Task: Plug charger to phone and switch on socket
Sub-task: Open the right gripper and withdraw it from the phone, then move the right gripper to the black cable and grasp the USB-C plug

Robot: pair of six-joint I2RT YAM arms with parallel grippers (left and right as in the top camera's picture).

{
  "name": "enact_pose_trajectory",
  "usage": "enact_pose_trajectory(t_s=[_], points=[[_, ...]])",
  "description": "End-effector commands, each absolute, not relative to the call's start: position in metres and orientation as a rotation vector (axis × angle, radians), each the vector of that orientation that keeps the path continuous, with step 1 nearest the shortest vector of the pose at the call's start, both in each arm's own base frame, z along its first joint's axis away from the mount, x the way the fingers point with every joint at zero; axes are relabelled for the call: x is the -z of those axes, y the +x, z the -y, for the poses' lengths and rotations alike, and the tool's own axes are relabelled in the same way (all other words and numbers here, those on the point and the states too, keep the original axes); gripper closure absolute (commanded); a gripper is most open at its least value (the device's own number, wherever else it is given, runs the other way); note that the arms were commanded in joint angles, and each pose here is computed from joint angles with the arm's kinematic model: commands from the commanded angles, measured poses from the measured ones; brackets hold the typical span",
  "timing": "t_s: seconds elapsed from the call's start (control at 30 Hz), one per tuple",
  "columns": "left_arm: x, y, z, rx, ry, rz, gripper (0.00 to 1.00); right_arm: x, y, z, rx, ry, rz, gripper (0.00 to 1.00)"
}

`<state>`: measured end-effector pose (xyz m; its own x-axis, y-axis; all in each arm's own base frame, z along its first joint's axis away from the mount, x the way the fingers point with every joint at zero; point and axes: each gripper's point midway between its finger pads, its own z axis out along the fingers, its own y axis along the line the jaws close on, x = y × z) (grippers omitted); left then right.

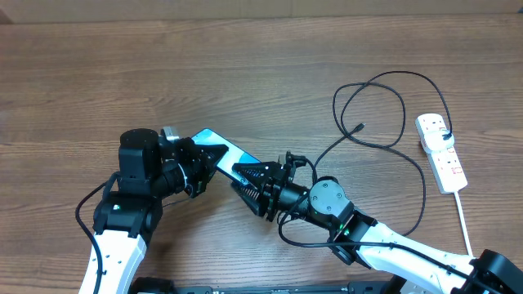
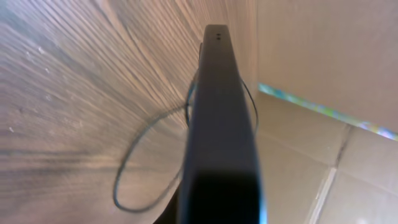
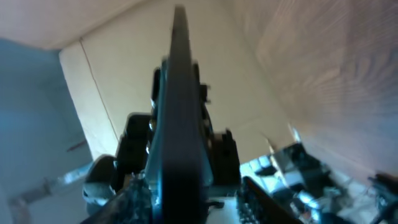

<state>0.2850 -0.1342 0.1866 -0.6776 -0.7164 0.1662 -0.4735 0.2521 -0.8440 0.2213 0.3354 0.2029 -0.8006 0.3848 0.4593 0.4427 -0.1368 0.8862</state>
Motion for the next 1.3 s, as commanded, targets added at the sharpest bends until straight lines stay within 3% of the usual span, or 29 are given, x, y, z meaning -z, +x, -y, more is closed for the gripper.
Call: enact_pose_trajectory(t_s=[0.0, 0.1, 0.2, 0.3, 0.6, 0.87, 1.1, 1.27], points=[[-0.176, 0.291, 0.121, 1.217, -1.014, -2.280, 0.96, -0.203, 0.209, -0.343, 2.055, -0.894, 2.049, 0.34], [-0.169, 0.291, 0.113, 1.117, -0.934, -2.302, 0.96, -0.170, 0.206, -0.339, 1.890, -0.967, 2.152, 0.09], [-0.167, 0.293, 0.109, 1.034, -0.795, -2.320, 0.96, -0.146, 0.215, -0.327, 1.897, -0.805, 2.491, 0.00], [-0.165, 0.292, 0.110, 1.001, -0.701, -2.344, 0.96, -0.136, 0.225, -0.317, 1.909, -0.566, 2.780, 0.00], [-0.147, 0.278, 0.122, 1.029, -0.563, -2.472, 0.96, -0.121, 0.270, -0.268, 1.780, -0.547, 3.105, 0.00], [-0.143, 0.279, 0.144, 1.202, -0.458, -2.506, 0.96, -0.116, 0.304, -0.200, 1.300, -0.743, 3.313, 0.00], [-0.152, 0.280, 0.158, 1.339, -0.381, -2.478, 0.96, -0.137, 0.326, -0.127, 0.709, -0.973, 3.529, 0.01], [-0.161, 0.280, 0.164, 1.400, -0.328, -2.448, 0.96, -0.152, 0.336, -0.121, 0.639, -0.861, 3.649, 0.00]])
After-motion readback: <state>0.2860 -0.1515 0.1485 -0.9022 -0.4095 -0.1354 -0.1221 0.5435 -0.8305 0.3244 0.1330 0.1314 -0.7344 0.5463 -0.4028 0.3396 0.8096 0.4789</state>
